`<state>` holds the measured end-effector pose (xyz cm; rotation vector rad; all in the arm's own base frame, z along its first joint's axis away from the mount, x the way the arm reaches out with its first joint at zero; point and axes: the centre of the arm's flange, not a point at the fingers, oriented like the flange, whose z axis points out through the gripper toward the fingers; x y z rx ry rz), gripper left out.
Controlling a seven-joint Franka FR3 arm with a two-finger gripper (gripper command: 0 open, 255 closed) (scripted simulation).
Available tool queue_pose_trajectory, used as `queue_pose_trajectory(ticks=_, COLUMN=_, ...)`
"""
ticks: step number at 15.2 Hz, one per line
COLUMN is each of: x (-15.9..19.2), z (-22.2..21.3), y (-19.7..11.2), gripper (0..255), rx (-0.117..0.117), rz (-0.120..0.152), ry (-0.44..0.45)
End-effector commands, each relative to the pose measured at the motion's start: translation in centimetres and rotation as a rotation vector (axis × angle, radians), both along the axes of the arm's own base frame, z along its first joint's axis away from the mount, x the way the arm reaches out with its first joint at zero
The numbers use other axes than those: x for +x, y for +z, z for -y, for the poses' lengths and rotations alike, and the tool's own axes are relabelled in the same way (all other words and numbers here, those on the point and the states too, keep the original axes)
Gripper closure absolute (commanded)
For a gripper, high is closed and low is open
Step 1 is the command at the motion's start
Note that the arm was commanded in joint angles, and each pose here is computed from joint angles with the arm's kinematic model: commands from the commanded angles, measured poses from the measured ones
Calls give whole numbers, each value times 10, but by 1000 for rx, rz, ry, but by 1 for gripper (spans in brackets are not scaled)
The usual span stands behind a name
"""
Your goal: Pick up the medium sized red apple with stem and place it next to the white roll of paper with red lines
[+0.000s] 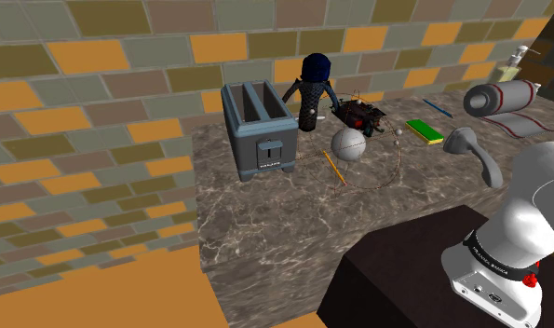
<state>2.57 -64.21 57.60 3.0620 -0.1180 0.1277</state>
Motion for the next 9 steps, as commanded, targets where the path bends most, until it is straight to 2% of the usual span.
queue_pose_trajectory(ticks=1, x=0, z=0, y=-10, gripper=255, rx=0, rz=0, ry=0)
queue_pose_trajectory(ticks=9, x=0, z=0, y=-52, gripper=255, rx=0, rz=0, ry=0)
